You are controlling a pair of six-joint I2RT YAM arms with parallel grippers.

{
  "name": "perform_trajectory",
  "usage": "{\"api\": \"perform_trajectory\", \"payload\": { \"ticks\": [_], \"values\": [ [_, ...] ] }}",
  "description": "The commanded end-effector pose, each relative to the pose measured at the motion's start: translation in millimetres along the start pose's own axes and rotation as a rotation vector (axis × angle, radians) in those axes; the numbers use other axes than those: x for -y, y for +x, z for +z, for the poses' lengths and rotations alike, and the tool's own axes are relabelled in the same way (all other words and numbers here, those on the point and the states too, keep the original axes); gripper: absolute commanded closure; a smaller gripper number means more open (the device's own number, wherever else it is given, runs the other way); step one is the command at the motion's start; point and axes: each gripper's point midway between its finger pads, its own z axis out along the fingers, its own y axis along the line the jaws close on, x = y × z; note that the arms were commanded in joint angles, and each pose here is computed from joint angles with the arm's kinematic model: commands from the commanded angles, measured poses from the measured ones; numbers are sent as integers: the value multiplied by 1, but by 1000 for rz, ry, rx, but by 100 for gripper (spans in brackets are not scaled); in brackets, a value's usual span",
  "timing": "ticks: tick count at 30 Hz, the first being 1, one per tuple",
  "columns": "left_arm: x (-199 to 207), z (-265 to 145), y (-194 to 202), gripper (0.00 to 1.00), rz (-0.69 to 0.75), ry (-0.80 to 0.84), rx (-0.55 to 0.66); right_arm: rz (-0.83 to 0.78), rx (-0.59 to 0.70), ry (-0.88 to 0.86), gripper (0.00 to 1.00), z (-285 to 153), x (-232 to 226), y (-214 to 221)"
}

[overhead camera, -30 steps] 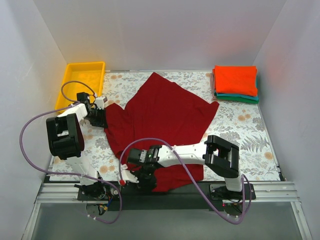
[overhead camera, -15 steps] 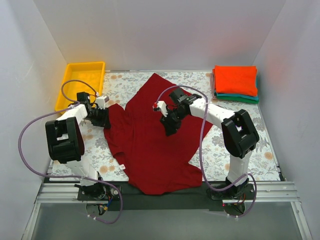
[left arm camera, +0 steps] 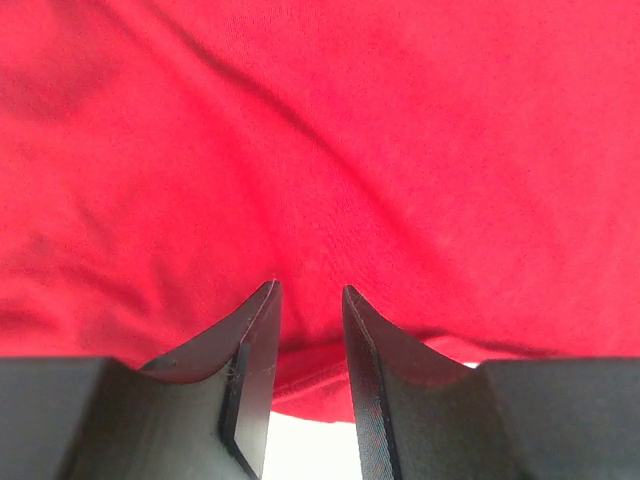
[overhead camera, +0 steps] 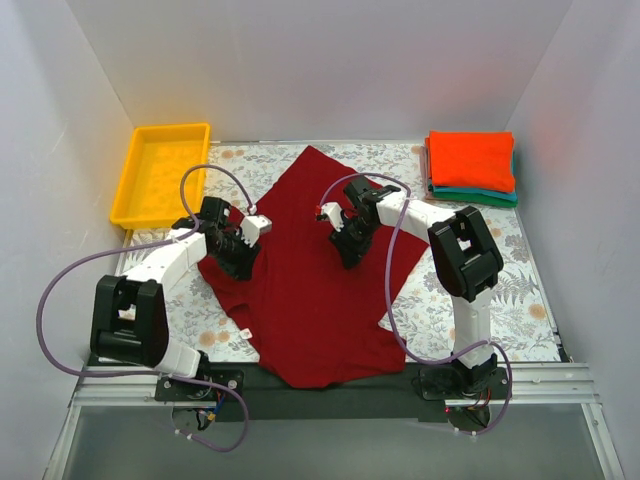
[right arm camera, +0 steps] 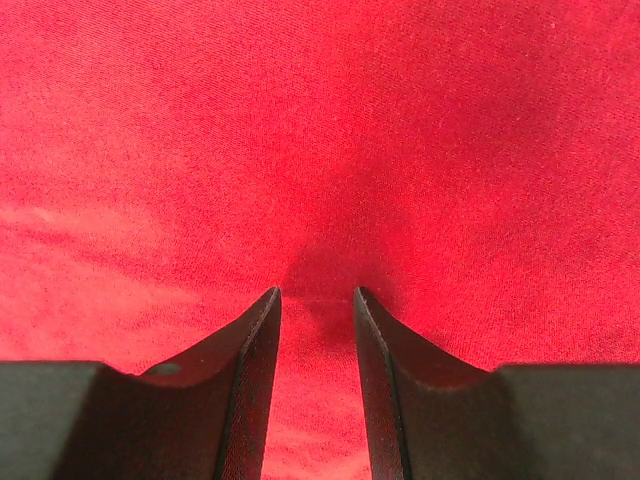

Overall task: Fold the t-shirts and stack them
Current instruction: Flatten the tshirt out

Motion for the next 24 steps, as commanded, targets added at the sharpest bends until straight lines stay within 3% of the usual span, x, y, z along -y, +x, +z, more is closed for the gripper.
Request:
{"api": "perform_trajectory", "payload": {
  "ticks": [1, 10, 15, 19, 24],
  "values": [
    [-4, 4, 33, 70, 4, -32, -128, 47, -149, 29, 57, 13, 11, 44],
    [-3, -22, 110, 81, 89, -107, -386, 48, -187, 20, 57, 12, 5, 61],
    [-18, -60, 134, 84, 77, -156, -417, 43, -200, 19, 57, 10, 3, 67],
    [-29, -70, 104, 83, 108, -179, -320, 41, -188, 15, 55, 9, 3, 62],
    [-36, -59, 46, 77, -56, -117, -157, 37, -92, -4, 53, -12, -1, 35]
  ]
}}
